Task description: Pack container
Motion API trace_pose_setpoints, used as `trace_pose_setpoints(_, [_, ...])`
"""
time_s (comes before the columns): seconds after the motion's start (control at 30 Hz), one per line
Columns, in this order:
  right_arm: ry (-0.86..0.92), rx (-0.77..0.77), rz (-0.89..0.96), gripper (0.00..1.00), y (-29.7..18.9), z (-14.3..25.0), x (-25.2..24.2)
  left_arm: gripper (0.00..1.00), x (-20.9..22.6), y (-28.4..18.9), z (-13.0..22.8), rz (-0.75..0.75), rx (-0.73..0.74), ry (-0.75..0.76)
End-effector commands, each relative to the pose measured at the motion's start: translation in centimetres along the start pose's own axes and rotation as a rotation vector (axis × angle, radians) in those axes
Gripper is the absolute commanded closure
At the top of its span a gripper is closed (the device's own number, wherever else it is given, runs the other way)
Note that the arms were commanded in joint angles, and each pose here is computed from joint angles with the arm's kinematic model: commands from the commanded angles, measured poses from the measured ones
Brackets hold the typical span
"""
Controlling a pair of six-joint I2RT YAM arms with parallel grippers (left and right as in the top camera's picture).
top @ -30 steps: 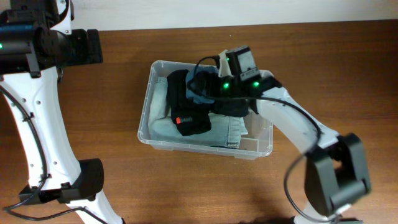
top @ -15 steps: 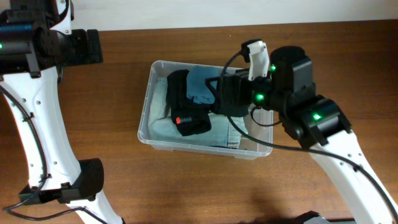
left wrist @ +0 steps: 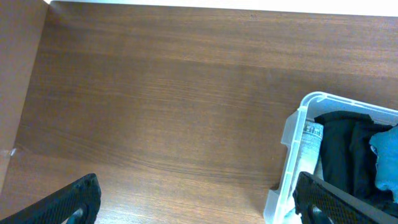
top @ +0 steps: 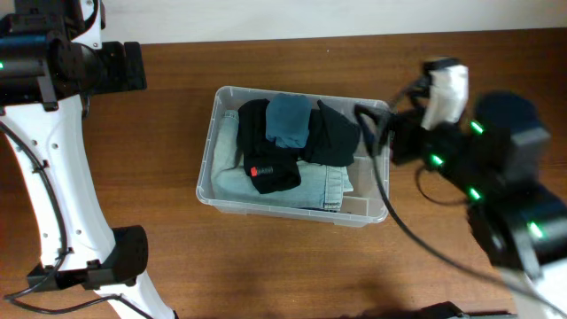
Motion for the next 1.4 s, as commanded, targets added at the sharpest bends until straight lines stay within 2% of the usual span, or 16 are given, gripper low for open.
trace_pose_setpoints(0.0, [-0.121, -0.073, 0.153, 0.02, -4.8, -0.9, -1.2, 0.00, 0.1, -0.7, -0.1, 0.004, -0.016, -0.014])
trace_pose_setpoints(0.07, [-0.118, -0.054, 0.253, 0.02, -7.0, 0.1, -2.2, 0.00, 0.2, -0.7, -0.1, 0.004, -0.016, -0.014])
trace_pose_setpoints(0.2, [-0.102, 0.002, 0.334, 0.01, -10.6, 3.0, -2.8, 0.00, 0.2, -0.7, -0.1, 0.004, -0.016, -0.014])
trace_pose_setpoints(0.4, [-0.060, 0.017, 0.498, 0.02, -12.0, 6.8, -5.7, 0.00, 0.1, -0.7, -0.1, 0.004, -0.016, -0.014])
trace_pose_setpoints(0.53, [-0.034, 0.060, 0.544, 0.02, -11.4, 11.1, -7.0, 0.00, 0.2, -0.7, -0.1, 0.004, -0.016, -0.014])
trace_pose_setpoints(0.67, [-0.036, 0.017, 0.567, 0.02, -9.8, 15.0, -8.1, 0.00, 0.1, -0.6, -0.1, 0.004, -0.016, -0.014])
trace_pose_setpoints(0.87, [-0.031, 0.041, 0.566, 0.02, -7.9, 20.8, -8.9, 0.00, 0.2, -0.7, -0.1, 0.004, -0.016, -0.014])
trace_pose_setpoints(1.1, [-0.026, 0.073, 0.564, 0.02, -6.2, 26.1, -9.5, 0.00, 0.2, -0.7, -0.1, 0.004, -0.016, -0.014])
trace_pose_setpoints(1.37, [-0.035, 0.022, 0.566, 0.02, -4.0, 29.2, -10.4, 0.00, 0.2, -0.7, -0.1, 0.004, -0.016, -0.014])
Point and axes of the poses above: each gripper's point midway between its finger pads, its own y axis out along the fingers, its own x axis along the line the jaws close on, z = x × y, the point moved 2 cm from there along -y, back along the fingers, and after that the axes turned 7 degrees about -y, right-handed, at the moved point
